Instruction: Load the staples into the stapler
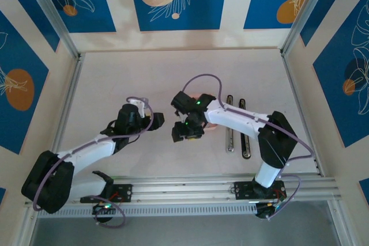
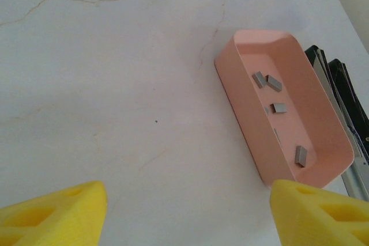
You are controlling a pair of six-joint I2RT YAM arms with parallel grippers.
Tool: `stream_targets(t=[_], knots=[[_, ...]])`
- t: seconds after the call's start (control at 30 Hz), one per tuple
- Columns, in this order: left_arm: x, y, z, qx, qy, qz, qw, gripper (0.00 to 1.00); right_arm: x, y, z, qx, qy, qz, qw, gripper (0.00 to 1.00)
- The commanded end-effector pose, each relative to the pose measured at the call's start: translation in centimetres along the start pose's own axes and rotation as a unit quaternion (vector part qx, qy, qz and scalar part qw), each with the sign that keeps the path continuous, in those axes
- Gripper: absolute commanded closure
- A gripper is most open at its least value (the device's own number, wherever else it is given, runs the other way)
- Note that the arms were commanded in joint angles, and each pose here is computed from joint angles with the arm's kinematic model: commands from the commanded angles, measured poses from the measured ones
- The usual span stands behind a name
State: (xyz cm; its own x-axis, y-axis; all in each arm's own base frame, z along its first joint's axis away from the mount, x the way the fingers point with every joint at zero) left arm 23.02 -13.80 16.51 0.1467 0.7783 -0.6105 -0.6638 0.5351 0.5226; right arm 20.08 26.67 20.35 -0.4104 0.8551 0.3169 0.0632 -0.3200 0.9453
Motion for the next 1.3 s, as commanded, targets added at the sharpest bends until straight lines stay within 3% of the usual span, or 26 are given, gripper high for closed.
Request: stream_targets(t=[0.0, 0.2, 0.47, 0.93, 1.27], knots=[[0.5, 0.6, 0.0, -0.008, 0.008, 0.016, 1.0, 0.26, -1.8, 2.4, 1.2, -0.026, -0.006, -0.01, 1.0, 0.43], [0.8, 0.7, 0.1, -0.019, 0.013, 0.045, 0.999, 0.26, -4.3, 1.3, 4.9, -0.028, 0.006, -0.01, 1.0, 0.38], [1.1, 0.0, 0.6, -0.016, 0.006, 0.078, 0.997, 0.25, -5.9, -3.0, 7.6, 0.021, 0.01, -0.001, 1.0, 0.35], [1.4, -0.7, 0.2, 0.001, 0.005, 0.078, 0.997, 0.25, -3.3, -5.3, 4.5, 0.061, -0.01, 0.045, 0.997, 0.38], [1.7, 0.4, -0.4, -0.015, 0.011, 0.071, 0.997, 0.25, 0.4, -5.4, 3.3, 0.04, -0.014, 0.089, 0.995, 0.4]])
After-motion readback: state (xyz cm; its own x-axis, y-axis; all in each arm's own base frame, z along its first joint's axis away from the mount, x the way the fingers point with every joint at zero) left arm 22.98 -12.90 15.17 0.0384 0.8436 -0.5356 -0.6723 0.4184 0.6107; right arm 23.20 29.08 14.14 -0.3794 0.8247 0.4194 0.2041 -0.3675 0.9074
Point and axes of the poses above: each hand's point on the last joint's axis, 136 mm out from that joint toward the fingers, its own y axis back along the fingers, its own x axis along the line the jaws close on, z = x × y, the point moved 10 cm from there along y, back along the fingers, and after that the axes turned 9 degrees about y, right-handed, at the moved point
